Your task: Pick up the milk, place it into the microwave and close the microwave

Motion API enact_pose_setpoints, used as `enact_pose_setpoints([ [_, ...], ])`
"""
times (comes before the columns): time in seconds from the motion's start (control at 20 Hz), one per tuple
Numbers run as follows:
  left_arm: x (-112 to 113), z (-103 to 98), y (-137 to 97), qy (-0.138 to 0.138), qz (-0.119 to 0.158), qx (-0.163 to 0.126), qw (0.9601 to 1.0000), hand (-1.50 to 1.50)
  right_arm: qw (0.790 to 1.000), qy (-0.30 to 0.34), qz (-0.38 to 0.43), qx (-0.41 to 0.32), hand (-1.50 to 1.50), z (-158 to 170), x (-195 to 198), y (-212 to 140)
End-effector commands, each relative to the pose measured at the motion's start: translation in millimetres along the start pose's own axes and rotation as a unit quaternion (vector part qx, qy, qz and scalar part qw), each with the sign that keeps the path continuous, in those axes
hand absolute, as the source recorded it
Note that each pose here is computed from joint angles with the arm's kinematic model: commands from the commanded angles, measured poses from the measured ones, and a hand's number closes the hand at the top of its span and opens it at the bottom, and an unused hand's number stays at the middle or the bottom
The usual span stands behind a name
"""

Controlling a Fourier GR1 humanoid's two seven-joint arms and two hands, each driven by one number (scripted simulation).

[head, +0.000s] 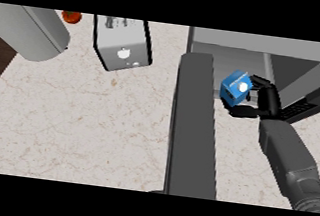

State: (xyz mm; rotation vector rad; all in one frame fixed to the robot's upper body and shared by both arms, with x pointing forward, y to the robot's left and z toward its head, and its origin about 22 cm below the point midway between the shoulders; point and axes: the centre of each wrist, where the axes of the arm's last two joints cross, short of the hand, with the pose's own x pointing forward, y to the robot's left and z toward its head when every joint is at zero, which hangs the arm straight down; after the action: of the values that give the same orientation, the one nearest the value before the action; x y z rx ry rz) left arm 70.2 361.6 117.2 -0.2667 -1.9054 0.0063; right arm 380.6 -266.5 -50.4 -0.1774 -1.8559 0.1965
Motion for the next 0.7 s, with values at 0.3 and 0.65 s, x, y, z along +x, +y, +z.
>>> enact_pose_setpoints([
  [0.3,3,-16,-1,-0.026,-0.006,-0.024,0.9994,-1.5,0.997,0.002,0.082,-0.014,1.5,-47,36,-11],
  [0.65,-2,-23,9,-0.016,0.004,-0.037,0.9992,-1.5,0.987,-0.002,0.142,-0.071,1.5,-61,50,-37],
])
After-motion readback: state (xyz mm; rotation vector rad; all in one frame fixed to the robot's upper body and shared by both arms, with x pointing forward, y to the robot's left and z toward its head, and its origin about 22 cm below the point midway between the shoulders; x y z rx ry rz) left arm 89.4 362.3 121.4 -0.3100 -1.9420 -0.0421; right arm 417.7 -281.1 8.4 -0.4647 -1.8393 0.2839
